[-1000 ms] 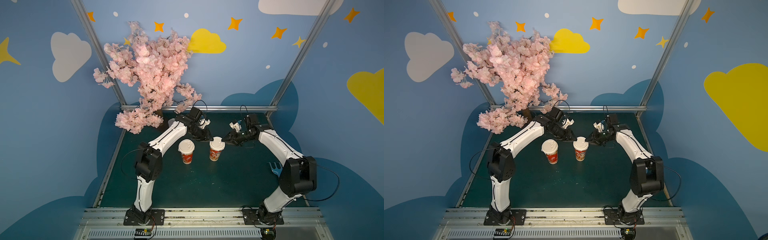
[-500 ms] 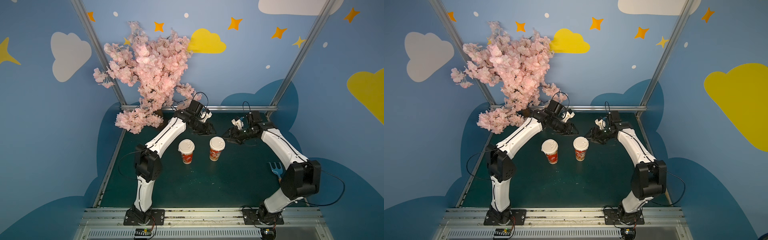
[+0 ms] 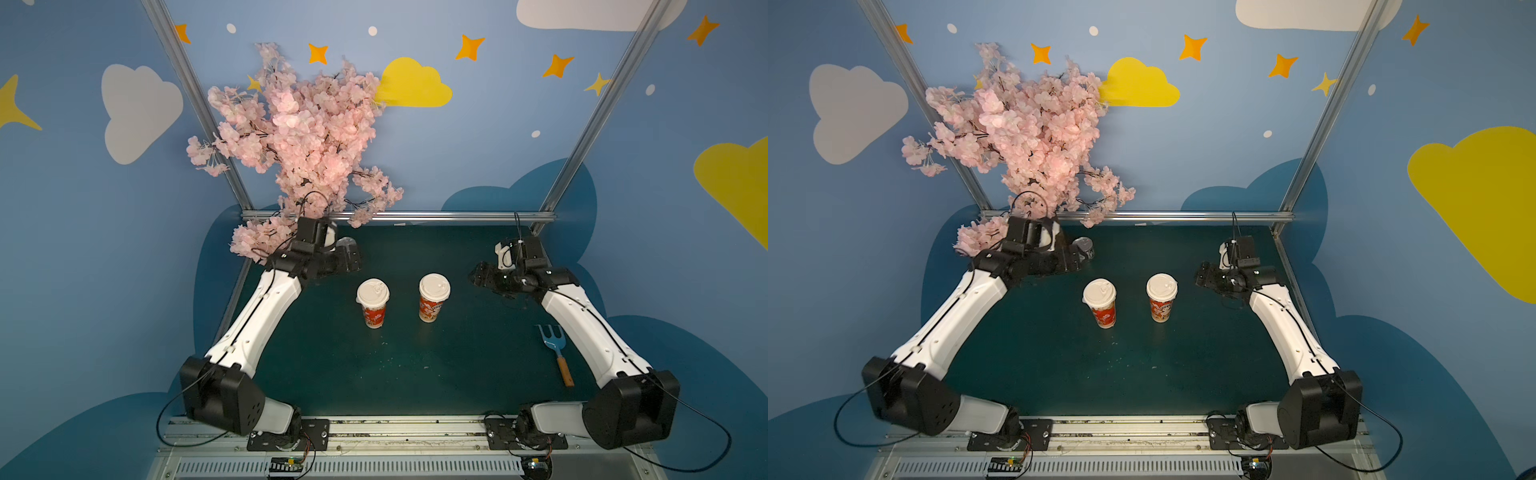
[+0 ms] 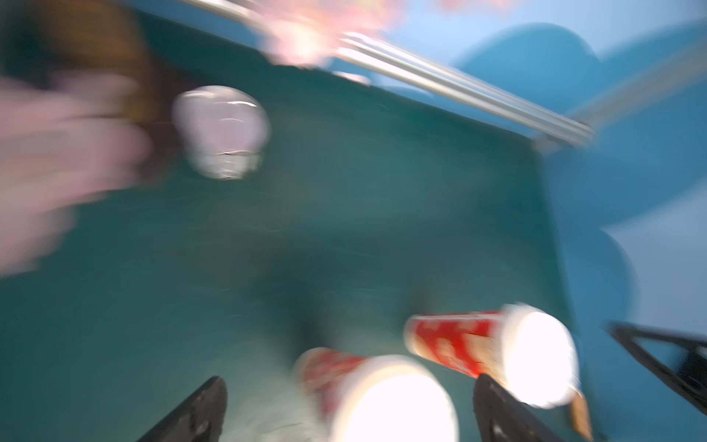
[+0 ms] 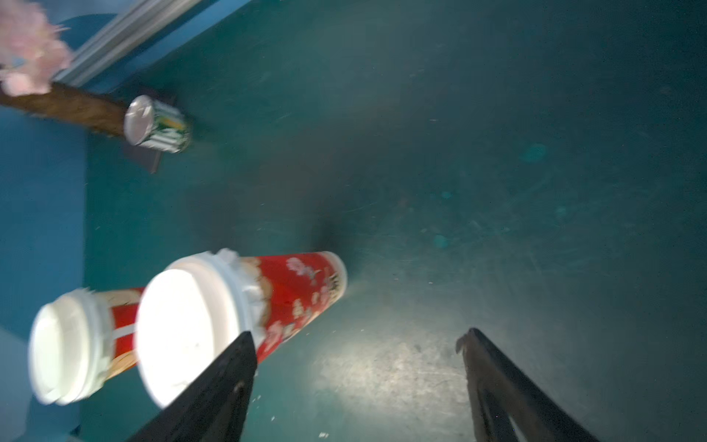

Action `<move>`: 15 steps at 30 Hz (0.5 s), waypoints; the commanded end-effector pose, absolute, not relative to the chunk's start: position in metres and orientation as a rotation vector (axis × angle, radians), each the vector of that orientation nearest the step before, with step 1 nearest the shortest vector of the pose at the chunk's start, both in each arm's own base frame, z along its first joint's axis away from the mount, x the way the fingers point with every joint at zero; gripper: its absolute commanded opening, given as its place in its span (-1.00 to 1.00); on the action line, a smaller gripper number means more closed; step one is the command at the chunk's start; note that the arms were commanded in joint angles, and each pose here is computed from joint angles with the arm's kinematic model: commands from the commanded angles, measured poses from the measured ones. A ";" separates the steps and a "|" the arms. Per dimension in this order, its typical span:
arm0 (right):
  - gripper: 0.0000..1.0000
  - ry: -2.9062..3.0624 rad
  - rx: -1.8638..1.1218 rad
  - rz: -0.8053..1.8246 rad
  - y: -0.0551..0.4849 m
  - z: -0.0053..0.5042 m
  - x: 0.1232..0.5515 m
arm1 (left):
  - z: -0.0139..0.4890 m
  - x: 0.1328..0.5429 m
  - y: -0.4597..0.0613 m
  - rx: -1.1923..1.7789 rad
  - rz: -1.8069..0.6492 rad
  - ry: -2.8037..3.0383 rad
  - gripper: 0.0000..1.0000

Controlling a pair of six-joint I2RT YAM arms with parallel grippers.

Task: Put the leak-proof paper on the milk tea cups
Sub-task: Reset both arms

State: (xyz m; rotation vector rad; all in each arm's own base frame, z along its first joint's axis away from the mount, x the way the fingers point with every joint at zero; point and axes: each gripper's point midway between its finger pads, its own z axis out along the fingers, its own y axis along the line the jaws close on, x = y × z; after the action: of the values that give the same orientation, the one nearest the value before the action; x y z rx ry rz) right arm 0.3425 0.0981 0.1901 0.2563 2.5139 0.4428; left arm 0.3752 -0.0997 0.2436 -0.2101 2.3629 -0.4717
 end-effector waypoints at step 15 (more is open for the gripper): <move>0.96 2.166 0.141 -0.334 0.005 0.135 0.395 | 0.099 0.346 0.032 -0.298 0.225 2.115 1.00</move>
State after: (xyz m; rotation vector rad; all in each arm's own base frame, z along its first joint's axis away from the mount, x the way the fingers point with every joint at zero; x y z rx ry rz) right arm 0.3672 0.0178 0.1062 0.2039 2.2564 -0.1834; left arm 0.3163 0.0255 0.0732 -0.3506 2.2867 0.1759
